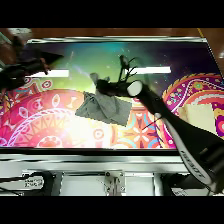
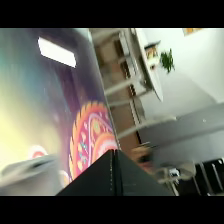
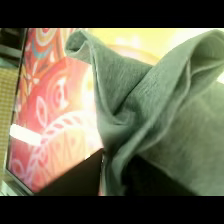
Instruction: Fold the shirts.
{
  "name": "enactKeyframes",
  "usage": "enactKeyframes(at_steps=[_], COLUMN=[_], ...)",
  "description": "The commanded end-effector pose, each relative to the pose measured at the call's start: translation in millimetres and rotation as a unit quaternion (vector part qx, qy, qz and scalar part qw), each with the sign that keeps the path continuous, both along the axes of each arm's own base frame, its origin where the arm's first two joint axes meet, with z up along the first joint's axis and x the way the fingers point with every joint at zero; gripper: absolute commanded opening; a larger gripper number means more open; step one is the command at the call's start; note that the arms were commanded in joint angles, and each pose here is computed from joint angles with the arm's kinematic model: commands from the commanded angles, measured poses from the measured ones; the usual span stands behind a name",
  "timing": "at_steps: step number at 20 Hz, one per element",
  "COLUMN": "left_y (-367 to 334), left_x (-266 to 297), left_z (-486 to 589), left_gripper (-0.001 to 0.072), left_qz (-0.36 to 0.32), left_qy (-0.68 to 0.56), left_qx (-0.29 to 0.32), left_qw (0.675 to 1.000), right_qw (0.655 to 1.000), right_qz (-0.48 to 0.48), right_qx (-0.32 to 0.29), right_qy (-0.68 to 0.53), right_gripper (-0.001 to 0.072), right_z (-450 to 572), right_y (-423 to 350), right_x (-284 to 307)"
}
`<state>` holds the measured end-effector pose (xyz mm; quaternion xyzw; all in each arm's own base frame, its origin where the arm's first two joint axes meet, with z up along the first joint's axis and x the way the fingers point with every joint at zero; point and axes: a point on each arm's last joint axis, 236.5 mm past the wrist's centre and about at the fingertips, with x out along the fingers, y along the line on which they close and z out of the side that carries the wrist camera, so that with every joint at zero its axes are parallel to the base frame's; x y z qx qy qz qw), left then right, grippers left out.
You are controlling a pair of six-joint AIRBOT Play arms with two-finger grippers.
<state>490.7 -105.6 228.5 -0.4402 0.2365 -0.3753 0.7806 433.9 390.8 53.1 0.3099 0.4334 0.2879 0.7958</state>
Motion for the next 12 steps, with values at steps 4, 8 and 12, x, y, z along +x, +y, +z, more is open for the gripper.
enactKeyframes(at_steps=[4, 8, 12], left_y=[71.3, 74.8, 74.4], left_x=[-63.6, -64.6, -64.7], left_z=[31.8, 16.1, 16.1], left_gripper=[0.0033, 0.0033, 0.0033], left_qz=[0.033, 0.030, 0.030], left_qy=[-0.047, -0.031, -0.031], left_qx=[0.137, 0.167, 0.167], left_qw=[0.989, 0.985, 0.985], right_qw=[0.993, 0.985, 0.958], right_qz=[0.050, 0.087, -0.013], right_qx=[0.012, -0.082, -0.154], right_qy=[0.109, 0.128, 0.243], right_gripper=[0.0597, 0.0597, 0.0671], right_z=[-77.1, -62.6, -75.6], right_y=[40.7, -78.7, -222.0], right_x=[-39.4, -23.5, -17.8])
